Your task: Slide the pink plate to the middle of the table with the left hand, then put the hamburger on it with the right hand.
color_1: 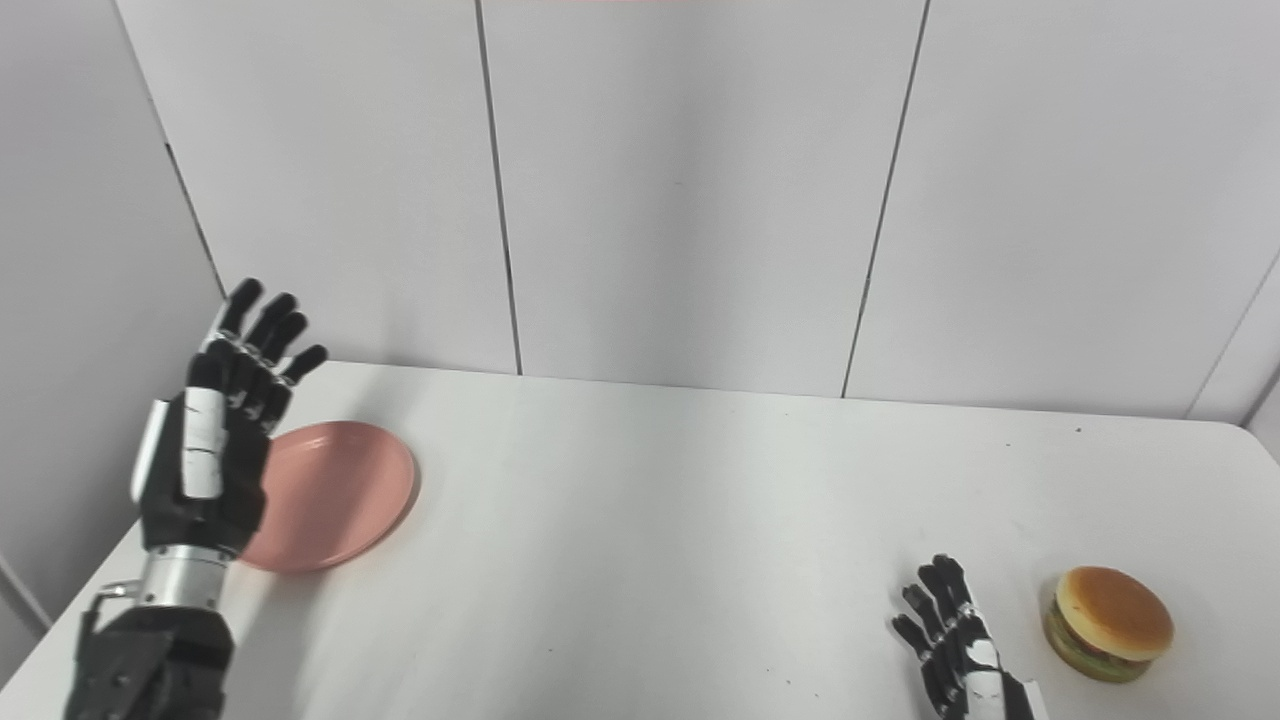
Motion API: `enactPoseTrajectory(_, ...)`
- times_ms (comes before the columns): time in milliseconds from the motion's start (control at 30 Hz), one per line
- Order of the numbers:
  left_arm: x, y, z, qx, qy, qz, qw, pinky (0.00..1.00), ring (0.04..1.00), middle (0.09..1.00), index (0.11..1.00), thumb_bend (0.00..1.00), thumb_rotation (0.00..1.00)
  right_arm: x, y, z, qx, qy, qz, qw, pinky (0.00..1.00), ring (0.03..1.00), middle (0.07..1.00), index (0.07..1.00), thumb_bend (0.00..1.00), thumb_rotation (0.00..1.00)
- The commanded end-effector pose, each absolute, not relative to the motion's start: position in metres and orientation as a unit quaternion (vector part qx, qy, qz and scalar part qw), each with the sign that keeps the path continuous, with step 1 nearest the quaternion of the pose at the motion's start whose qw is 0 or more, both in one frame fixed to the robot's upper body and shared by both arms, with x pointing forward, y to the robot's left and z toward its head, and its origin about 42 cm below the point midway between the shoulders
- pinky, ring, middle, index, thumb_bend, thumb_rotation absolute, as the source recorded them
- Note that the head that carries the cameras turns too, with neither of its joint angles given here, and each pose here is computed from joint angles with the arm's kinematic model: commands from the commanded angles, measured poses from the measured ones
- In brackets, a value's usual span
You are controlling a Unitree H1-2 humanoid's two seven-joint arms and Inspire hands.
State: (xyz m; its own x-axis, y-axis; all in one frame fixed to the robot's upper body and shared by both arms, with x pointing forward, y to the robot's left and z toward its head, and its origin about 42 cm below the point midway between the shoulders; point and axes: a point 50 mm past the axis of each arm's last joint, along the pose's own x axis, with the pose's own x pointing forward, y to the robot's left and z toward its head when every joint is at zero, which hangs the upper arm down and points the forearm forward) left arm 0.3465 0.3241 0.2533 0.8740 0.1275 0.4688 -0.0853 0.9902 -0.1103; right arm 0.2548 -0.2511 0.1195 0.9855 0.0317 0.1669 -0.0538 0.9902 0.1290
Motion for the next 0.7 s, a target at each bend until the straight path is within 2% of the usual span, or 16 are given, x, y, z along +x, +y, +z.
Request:
enactPoseTrajectory(0,0.359,0.338,0.281,-0.036,-0.276,0.060,0.959,0.84,0.931,0.921,0.933,0.89,0.82,0.247,-0.242,0.100,0.090,-0.049,0.020,0.995,0.92,0.942,0.957,0.960,0.81,1.00)
enactPoseTrajectory(200,0.381,0.376,0.285,-0.075,-0.244,0.095,0.962,0.85,0.928,0.928,0.915,0.87,0.81,0.244,-0.243,0.102,0.091,-0.047,0.015,0.995,0.92,0.947,0.961,0.959,0.82,1.00)
enactPoseTrajectory(367,0.402,0.405,0.280,-0.056,-0.226,0.116,0.966,0.89,0.939,0.926,0.892,0.88,0.81,0.243,-0.243,0.102,0.092,-0.046,0.013,0.995,0.93,0.944,0.951,0.957,0.81,1.00)
enactPoseTrajectory(567,0.426,0.434,0.263,-0.039,-0.188,0.136,0.972,0.89,0.938,0.935,0.902,0.90,0.80,0.241,-0.243,0.104,0.092,-0.048,0.015,0.995,0.92,0.939,0.939,0.953,0.80,1.00)
enactPoseTrajectory(667,0.433,0.442,0.255,-0.035,-0.173,0.151,0.973,0.85,0.918,0.897,0.890,0.89,0.79,0.240,-0.243,0.106,0.093,-0.047,0.014,0.995,0.92,0.938,0.938,0.957,0.79,1.00)
